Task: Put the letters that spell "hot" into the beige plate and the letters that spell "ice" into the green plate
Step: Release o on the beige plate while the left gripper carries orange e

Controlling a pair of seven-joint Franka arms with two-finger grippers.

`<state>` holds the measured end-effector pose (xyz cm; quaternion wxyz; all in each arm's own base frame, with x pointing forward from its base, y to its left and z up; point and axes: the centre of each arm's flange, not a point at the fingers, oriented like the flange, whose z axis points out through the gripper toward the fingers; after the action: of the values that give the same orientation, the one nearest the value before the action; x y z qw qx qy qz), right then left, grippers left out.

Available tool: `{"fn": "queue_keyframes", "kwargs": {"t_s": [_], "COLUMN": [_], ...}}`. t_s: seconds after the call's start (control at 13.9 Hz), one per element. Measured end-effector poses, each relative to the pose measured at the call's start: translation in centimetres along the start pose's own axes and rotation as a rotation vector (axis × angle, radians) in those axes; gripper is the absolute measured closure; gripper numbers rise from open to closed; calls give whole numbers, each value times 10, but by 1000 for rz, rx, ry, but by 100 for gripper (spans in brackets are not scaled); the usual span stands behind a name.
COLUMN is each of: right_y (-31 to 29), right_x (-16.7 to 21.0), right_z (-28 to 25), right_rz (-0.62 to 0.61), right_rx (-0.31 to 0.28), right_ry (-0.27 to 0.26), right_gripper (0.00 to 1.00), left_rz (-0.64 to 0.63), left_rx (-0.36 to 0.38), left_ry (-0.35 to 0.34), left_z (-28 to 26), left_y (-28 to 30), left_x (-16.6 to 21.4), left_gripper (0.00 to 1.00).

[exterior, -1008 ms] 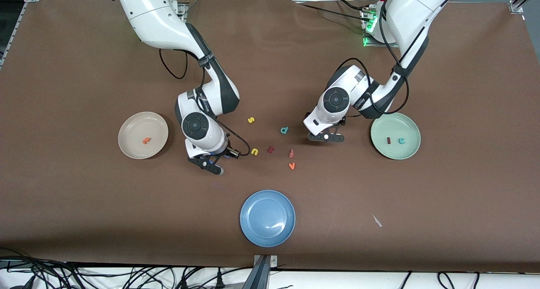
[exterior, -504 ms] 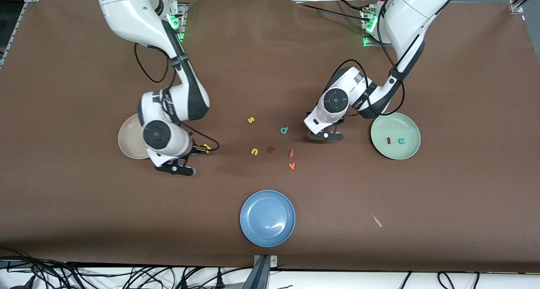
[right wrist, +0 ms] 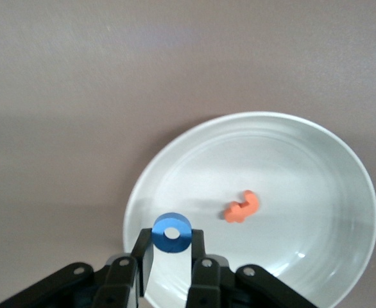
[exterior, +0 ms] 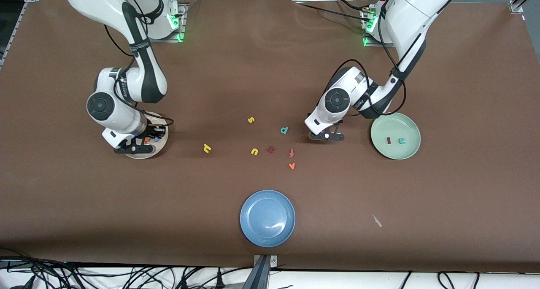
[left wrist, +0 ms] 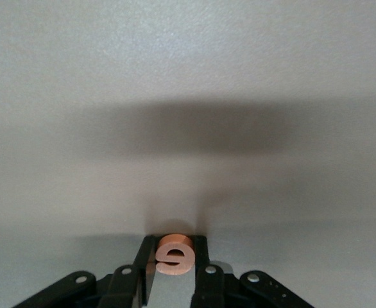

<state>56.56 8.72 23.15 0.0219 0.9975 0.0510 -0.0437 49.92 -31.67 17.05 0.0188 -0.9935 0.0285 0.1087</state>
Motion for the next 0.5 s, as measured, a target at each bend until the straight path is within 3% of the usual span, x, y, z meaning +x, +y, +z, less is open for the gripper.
{"fn": "queue_keyframes", "kwargs": {"t_s": [0.22, 0.5], "right_y": [11, -25], "right_x": [-2, 6], "right_z": [3, -11], "right_rz": [-76, -162], "right_rx": [3, 27], "right_ry": [1, 8], "right_gripper": [63, 23], "left_rz": [-1, -12], "left_rx": [0, 40], "left_ry": [1, -19], "left_z": [-1, -36], "left_y": [0, -23], "left_x": [0, 16], "left_gripper": [74, 74]}}
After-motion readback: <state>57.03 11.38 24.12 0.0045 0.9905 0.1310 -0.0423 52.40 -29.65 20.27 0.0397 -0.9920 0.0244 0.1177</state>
